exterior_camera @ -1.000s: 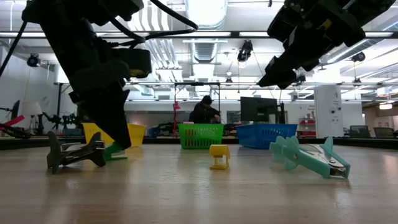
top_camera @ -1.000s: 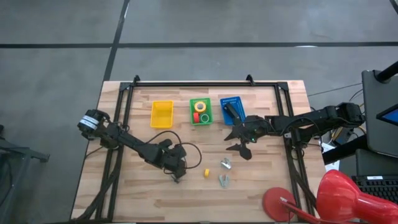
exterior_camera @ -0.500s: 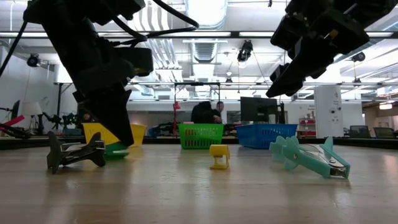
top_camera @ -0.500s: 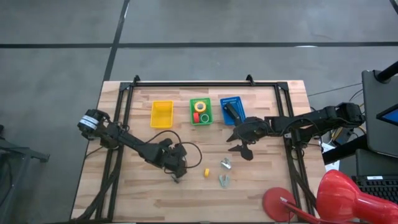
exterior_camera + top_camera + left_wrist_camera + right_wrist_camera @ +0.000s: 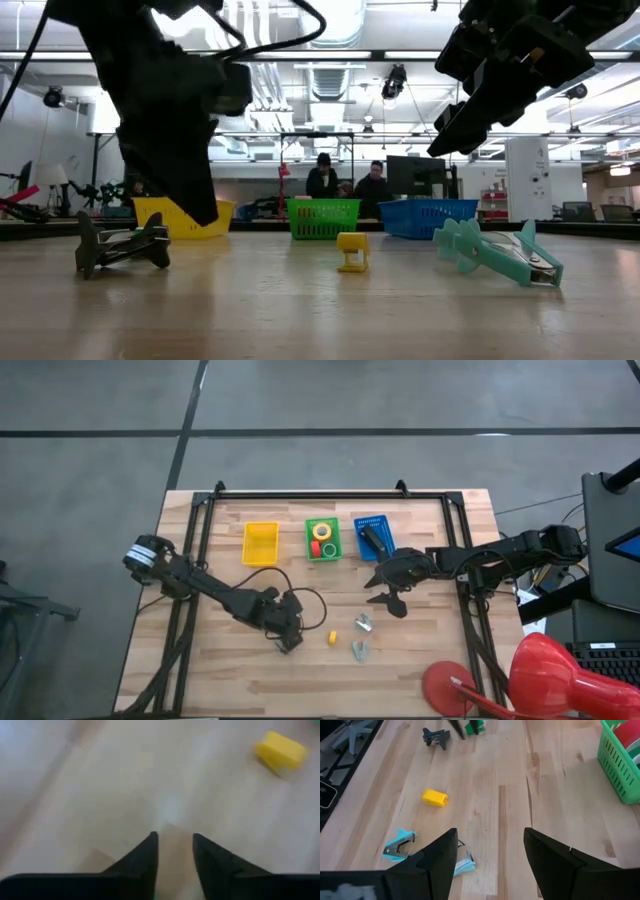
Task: Pick and place Stapler, Stapler remover, tape
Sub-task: Put the small green stapler into the blue bin
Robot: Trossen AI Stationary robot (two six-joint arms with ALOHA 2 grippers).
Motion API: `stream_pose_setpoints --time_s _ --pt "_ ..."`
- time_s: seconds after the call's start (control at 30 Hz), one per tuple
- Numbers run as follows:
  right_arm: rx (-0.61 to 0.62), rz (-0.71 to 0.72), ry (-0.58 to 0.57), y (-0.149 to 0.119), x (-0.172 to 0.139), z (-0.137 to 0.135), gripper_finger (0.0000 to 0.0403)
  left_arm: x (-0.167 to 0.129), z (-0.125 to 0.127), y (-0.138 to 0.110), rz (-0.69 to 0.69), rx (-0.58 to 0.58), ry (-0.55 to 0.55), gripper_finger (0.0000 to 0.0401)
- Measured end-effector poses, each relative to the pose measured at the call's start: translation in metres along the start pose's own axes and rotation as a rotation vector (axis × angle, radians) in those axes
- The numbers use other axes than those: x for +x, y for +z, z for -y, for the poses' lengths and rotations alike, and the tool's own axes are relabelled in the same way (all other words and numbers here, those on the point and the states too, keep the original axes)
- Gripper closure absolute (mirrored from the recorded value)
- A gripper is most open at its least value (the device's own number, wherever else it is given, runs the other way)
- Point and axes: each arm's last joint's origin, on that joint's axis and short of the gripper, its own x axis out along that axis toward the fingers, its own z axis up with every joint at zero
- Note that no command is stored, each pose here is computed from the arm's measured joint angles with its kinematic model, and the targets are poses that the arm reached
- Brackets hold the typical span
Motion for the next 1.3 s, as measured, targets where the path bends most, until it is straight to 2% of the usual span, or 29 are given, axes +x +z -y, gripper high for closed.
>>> stream_pose_setpoints --time_s 0.13,0.23,0.3,0.4,0.47,0.63,0.73,0.8,1.07,1.3 --pt "0.0 0.0 0.0 0.0 0.0 0.0 0.0181 -0.007 0.002 -0.004 -0.147 -0.021 -0.099 0.0226" --pt "-0.001 0.002 0.0 0.0 0.0 0.0 0.0181 -0.01 0.004 -0.007 -0.169 -0.025 -0.118 0.0207" --pt "-0.001 0.003 0.0 0.0 0.0 0.0 0.0181 -0.014 0.003 -0.007 -0.198 -0.082 -0.125 0.0204" --pt "-0.001 0.003 0.001 0.0 0.0 0.0 0.0181 -0.021 0.0 -0.01 -0.22 -0.107 -0.105 0.0204" --pt "-0.001 0.006 0.001 0.001 0.0 0.0 0.0181 -0.025 -0.003 -0.012 -0.218 -0.14 -0.055 0.0207" --pt "-0.002 0.007 0.001 0.001 0.0 0.0 0.0181 -0.023 -0.013 -0.016 -0.167 -0.346 0.105 0.0208" --pt "-0.002 0.008 0.001 0.001 0.0 0.0 0.0181 -0.016 -0.015 -0.021 -0.156 -0.466 0.106 0.0206" --pt "-0.002 0.009 0.001 0.001 0.0 0.0 0.0181 -0.012 -0.016 -0.023 -0.158 -0.504 0.116 0.0207" --pt "-0.003 0.01 0.002 0.0 0.0 0.0 0.0181 -0.003 -0.013 -0.022 -0.096 -0.525 0.108 0.0209" --pt "-0.003 0.01 0.002 0.0 0.0 0.0 0.0181 0.006 -0.014 -0.027 -0.135 -0.504 0.145 0.0209"
